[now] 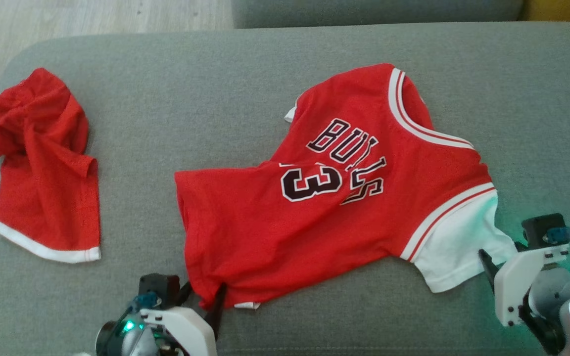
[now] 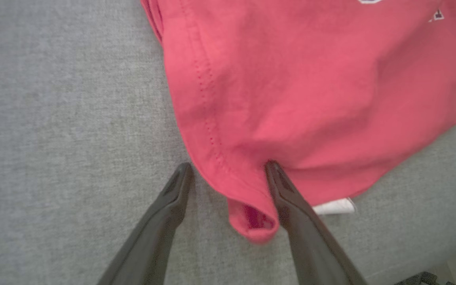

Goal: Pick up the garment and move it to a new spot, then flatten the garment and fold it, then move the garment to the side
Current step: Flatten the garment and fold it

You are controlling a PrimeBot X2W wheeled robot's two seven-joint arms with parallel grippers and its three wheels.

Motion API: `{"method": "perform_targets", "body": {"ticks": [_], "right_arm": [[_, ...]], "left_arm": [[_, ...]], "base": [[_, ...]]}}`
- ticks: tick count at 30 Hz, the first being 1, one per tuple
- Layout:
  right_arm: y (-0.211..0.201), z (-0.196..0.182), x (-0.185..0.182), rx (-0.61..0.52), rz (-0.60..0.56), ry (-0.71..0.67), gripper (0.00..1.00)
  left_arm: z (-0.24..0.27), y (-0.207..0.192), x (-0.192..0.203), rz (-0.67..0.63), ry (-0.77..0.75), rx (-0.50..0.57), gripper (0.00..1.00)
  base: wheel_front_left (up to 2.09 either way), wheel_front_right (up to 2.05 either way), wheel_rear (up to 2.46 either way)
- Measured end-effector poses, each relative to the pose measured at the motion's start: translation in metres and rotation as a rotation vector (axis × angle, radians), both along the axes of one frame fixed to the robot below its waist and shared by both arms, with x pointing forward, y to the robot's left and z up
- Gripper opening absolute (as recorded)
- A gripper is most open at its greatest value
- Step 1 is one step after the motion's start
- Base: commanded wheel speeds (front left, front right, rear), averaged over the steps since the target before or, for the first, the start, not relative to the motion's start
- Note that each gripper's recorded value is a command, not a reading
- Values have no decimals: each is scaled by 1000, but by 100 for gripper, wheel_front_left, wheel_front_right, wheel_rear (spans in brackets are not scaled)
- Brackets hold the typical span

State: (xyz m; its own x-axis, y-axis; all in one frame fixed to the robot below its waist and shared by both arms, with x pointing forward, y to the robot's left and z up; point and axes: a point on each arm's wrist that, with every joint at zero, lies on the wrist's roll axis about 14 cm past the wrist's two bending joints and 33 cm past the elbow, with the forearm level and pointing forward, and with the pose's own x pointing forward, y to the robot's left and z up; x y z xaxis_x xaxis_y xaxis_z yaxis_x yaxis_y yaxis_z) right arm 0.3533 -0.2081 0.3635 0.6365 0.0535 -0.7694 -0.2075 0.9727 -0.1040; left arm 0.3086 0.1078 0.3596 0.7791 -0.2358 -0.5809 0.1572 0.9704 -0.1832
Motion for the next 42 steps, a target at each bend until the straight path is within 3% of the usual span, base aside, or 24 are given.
{"method": "perform_targets", "body": {"ticks": [5, 6, 7, 8, 9, 13, 18, 23, 30, 35, 42], "right_arm": [[3, -7, 3, 10, 8, 37, 100], [4, -8, 5, 7, 14, 44, 100], [3, -8, 6, 7, 17, 52, 100], [3, -9, 6, 7, 19, 60, 28], [4, -9, 6, 12, 21, 66, 0], [12, -8, 6, 66, 14, 67, 0], [32, 22, 8, 311, -71, -22, 0], [43, 102, 25, 575, -122, -268, 0], [18, 235, 12, 784, -136, -654, 0], [-2, 297, -8, 815, -124, -845, 0], [-19, 371, -19, 801, -54, -1050, 0]], "left_arm": [[-2, -2, 0, 1, 26, -21, 98], [-3, -2, 0, -2, 32, -24, 76], [-3, -3, 0, -5, 38, -26, 46], [-4, -4, -1, -6, 46, -34, 29], [-4, -5, -1, -10, 51, -40, 0], [-5, -13, -6, -36, 77, -67, 0], [8, -23, -15, -31, 97, -169, 0], [63, -33, -11, -14, -17, -339, 0], [208, -24, 4, -85, -375, -529, 0], [282, -27, -8, -176, -527, -633, 0], [366, -36, -17, -346, -704, -666, 0]], "base": [[0, 0, 0], [0, 0, 0], [0, 0, 0], [0, 0, 0], [0, 0, 0], [0, 0, 0], [0, 0, 0], [0, 0, 0], [0, 0, 0], [0, 0, 0], [0, 0, 0]]}}
